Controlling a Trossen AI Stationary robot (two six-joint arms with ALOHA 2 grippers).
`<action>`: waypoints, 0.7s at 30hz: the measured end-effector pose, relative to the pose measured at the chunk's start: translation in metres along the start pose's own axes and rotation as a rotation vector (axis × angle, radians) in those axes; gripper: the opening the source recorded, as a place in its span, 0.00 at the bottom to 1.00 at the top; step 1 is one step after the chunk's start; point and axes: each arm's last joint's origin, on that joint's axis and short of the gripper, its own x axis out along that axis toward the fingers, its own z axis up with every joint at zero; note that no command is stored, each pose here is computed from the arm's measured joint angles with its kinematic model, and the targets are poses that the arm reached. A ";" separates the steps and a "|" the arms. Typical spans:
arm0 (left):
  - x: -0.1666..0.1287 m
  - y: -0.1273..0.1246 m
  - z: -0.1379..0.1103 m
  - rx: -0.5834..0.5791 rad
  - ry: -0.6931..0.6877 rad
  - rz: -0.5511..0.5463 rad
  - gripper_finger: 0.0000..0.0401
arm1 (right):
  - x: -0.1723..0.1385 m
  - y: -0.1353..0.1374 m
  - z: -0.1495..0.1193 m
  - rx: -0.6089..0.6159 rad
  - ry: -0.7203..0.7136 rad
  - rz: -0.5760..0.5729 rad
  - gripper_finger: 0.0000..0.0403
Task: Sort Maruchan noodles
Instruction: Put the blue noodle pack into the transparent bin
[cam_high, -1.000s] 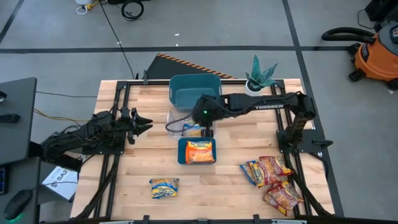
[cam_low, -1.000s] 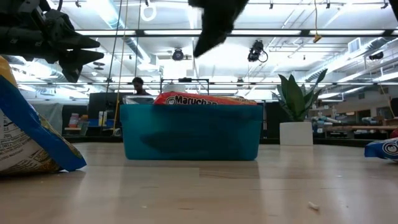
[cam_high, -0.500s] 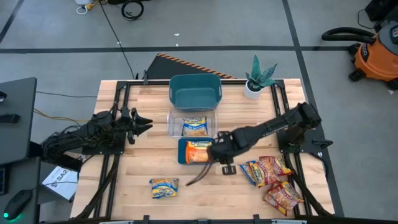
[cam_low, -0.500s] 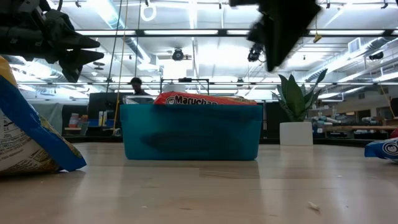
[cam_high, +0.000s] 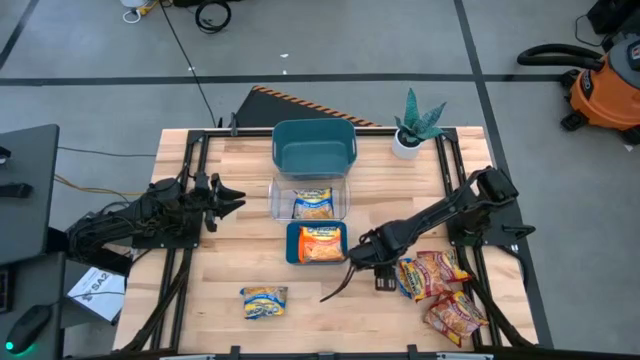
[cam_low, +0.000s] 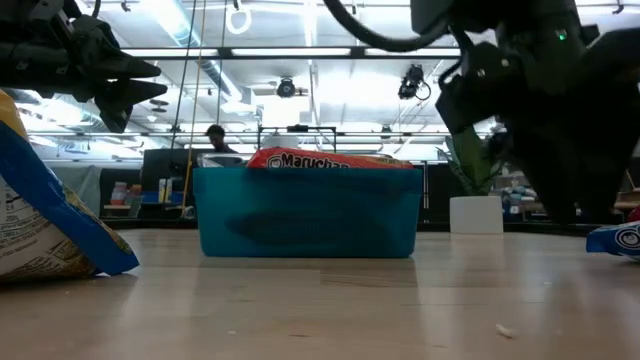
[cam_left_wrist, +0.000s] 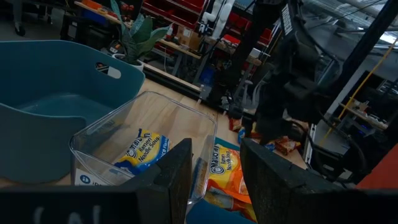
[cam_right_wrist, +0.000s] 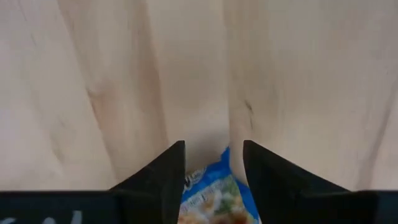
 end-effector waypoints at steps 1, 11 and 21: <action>0.000 0.000 0.000 0.000 0.000 0.000 0.35 | 0.003 0.000 -0.001 0.003 -0.003 0.003 0.43; 0.000 0.000 0.000 0.000 0.000 0.000 0.35 | 0.012 -0.003 -0.009 -0.010 0.024 -0.026 0.37; 0.000 0.000 0.000 0.000 0.000 0.000 0.35 | 0.012 -0.001 -0.009 -0.011 0.046 0.017 0.02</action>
